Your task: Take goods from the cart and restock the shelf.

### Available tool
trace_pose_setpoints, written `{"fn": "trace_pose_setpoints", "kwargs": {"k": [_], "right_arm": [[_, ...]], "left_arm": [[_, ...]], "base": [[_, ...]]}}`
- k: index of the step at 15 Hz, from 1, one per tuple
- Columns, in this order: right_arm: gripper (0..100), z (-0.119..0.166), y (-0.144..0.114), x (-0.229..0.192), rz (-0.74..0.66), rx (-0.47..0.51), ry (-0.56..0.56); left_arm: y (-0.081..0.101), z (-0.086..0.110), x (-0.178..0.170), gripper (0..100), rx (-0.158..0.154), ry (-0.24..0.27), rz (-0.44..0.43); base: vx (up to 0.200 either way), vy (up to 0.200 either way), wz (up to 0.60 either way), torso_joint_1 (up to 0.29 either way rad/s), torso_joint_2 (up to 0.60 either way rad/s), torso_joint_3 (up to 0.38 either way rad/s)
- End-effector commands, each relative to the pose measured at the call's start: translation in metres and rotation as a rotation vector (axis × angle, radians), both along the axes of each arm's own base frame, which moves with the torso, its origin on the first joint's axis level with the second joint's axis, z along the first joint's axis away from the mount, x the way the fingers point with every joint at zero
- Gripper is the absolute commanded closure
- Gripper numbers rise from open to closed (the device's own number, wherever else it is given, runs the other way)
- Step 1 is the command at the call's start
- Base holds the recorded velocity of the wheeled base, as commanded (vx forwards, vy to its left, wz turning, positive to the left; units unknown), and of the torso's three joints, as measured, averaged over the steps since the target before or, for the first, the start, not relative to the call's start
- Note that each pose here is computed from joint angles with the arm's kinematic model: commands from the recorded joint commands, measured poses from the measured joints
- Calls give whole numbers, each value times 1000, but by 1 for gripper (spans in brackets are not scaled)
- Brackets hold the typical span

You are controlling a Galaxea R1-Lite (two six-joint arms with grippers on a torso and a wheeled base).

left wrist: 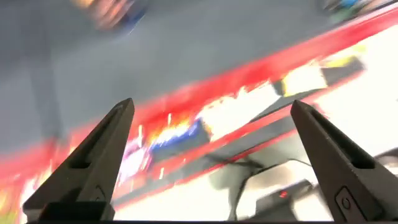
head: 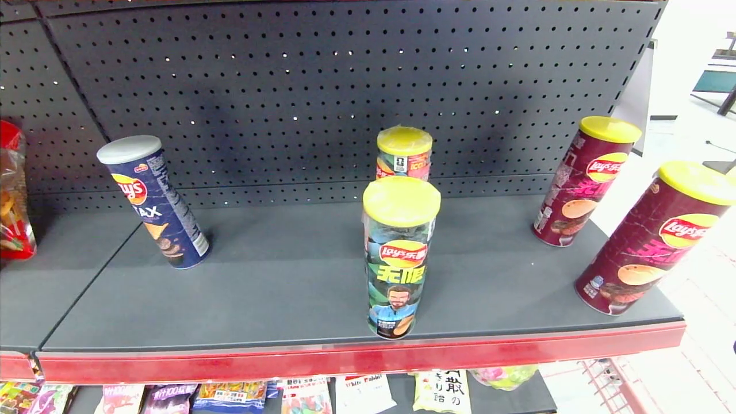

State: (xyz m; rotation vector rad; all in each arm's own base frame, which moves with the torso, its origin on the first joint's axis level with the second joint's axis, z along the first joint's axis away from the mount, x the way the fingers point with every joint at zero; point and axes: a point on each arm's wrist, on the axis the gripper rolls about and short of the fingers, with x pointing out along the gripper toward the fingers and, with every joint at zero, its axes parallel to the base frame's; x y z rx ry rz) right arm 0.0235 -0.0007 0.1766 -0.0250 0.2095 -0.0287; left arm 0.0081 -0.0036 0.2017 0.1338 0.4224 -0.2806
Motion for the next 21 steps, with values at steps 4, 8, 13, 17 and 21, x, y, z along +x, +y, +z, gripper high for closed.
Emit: {"fn": "trace_pose_setpoints", "kwargs": {"k": [4, 8, 13, 17, 21], "right_arm": [[0, -2, 0, -7, -12, -5, -13], [0, -4, -1, -7, -39, -11, -2], [0, -4, -1, -7, -36, -18, 2], [0, -5, -1, -8, -32, -33, -2], [0, -4, -1, -8, -30, -39, -3]], "left_arm": [[15, -32, -58, 0, -17, -125, 109], [18, -31, -57, 0, -5, -144, 118], [19, -31, -60, 0, -11, -168, 122], [20, -35, -63, 0, -15, -181, 124], [20, -38, -64, 0, -15, -181, 124]], "base": [[0, 0, 0, 0, 0, 0], [0, 0, 0, 0, 0, 0], [-40, 0, 0, 0, 0, 0], [-200, 0, 0, 7, 2, 1], [-200, 0, 0, -4, 5, 1]]}}
